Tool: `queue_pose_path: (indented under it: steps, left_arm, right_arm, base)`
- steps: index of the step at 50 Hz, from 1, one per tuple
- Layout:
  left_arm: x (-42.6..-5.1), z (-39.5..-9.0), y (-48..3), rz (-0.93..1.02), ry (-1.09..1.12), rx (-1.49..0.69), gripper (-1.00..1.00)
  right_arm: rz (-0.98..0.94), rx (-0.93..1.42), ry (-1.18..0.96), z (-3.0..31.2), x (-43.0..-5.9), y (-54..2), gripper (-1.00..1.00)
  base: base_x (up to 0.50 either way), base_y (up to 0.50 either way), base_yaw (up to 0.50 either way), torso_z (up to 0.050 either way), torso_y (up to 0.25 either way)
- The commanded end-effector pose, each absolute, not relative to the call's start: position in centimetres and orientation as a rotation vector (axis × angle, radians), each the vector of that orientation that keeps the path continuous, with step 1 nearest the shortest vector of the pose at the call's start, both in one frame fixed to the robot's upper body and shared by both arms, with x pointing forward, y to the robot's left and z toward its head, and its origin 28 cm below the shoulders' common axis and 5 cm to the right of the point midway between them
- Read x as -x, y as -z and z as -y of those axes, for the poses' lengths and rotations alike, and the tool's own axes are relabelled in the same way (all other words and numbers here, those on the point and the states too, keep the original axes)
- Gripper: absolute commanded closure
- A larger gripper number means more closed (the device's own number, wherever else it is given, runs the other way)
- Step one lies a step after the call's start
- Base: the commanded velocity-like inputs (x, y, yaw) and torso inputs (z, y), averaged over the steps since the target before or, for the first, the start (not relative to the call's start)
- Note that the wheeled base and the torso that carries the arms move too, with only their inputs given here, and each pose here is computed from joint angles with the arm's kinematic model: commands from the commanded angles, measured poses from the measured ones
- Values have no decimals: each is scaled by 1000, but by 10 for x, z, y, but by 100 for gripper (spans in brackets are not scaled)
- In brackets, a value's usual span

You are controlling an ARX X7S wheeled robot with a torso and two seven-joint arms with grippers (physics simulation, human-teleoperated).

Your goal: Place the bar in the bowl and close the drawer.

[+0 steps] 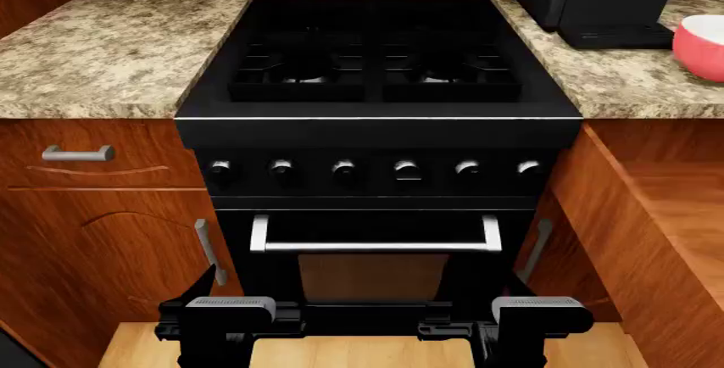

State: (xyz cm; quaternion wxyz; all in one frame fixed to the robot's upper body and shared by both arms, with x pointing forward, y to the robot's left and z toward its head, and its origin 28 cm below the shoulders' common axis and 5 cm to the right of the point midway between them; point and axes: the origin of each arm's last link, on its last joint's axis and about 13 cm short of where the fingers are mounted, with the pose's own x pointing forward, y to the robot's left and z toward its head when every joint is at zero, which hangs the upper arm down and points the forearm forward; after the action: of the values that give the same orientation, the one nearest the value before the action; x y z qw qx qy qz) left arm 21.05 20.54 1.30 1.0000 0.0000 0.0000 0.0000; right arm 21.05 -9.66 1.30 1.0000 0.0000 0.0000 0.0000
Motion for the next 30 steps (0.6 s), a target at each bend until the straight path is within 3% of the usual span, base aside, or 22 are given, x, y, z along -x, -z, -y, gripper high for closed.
queue_pose_path:
  steps: [1, 8, 19, 30]
  left_arm:
    - [-210, -206, -14, 6, 3, -9, -100]
    - [-211, -207, -25, 50, 7, -41, -100]
    - [-219, -214, -70, 116, 12, -83, -100]
    - [-259, -224, -125, 159, 35, -120, -100]
  right_arm:
    - [4, -13, -3, 96, -210, -15, -100]
    - [10, -21, -1, 95, -210, -25, -100]
    - [50, 42, 11, 99, -226, -75, -100]
    - [110, 83, -29, 97, -255, -141, -100]
  base:
    - [0, 0, 0, 0, 0]
    - [0, 0, 0, 0, 0]
    - [0, 0, 0, 49, 0]
    - [0, 0, 0, 50, 0]
